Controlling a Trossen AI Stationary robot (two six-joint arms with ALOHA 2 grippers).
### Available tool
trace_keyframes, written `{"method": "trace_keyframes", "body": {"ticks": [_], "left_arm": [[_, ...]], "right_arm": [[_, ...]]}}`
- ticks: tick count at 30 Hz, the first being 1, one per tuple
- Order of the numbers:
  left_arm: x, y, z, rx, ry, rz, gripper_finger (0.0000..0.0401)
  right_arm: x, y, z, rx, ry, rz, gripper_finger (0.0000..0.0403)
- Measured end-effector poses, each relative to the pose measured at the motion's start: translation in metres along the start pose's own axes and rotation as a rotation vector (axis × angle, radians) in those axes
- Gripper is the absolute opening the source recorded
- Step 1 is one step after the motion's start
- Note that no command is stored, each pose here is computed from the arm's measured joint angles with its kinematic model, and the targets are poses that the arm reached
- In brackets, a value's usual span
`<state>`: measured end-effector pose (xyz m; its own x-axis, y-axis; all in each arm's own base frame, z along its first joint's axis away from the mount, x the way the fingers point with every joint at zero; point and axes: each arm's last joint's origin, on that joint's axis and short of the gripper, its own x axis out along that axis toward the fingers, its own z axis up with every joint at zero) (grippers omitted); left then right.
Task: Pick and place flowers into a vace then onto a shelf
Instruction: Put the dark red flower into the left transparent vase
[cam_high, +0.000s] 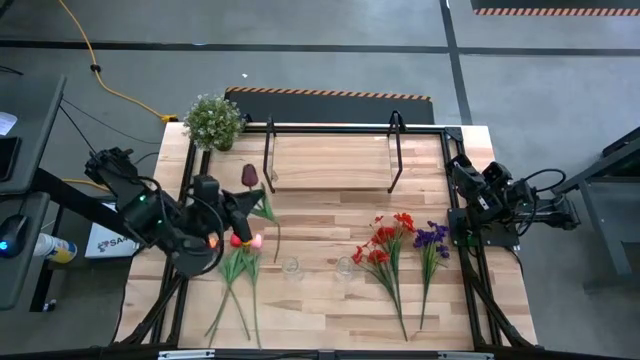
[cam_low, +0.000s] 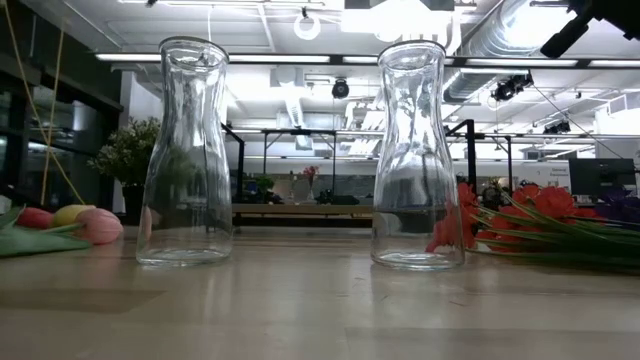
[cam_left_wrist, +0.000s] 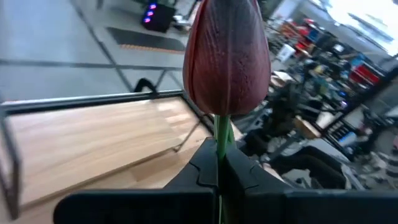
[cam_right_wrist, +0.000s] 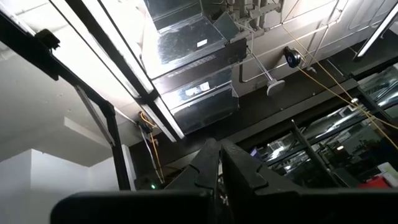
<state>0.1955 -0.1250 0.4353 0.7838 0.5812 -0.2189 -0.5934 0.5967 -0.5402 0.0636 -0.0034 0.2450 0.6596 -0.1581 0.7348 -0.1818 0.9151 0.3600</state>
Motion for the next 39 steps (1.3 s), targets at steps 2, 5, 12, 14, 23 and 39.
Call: {"method": "trace_keyframes", "body": {"ticks": [2, 5, 12, 14, 23, 39], "left_arm": [[0.002, -0.008, -0.003, 0.024, -0.005, -0.02, 0.0031], [0.005, -0.016, -0.009, 0.073, -0.011, -0.031, 0.0031], [0.014, -0.027, -0.035, 0.149, -0.009, -0.009, 0.0031], [0.016, -0.029, -0.04, 0.155, -0.024, -0.001, 0.0031], [0.019, -0.034, -0.047, 0.178, -0.06, 0.013, 0.0031], [0.025, -0.039, -0.064, 0.237, -0.07, 0.031, 0.0031]], "right_arm": [[0.0, 0.0, 0.0, -0.011, 0.001, -0.001, 0.0012], [0.0, -0.001, 0.0, -0.012, -0.001, -0.018, 0.0012], [0.0, -0.001, -0.001, -0.017, 0.003, -0.022, 0.0012], [0.0, -0.001, -0.001, -0.017, 0.004, -0.022, 0.0012], [0.0, -0.001, -0.001, -0.017, 0.003, -0.022, 0.0012], [0.0, -0.001, -0.001, -0.035, 0.003, -0.022, 0.0012]]}}
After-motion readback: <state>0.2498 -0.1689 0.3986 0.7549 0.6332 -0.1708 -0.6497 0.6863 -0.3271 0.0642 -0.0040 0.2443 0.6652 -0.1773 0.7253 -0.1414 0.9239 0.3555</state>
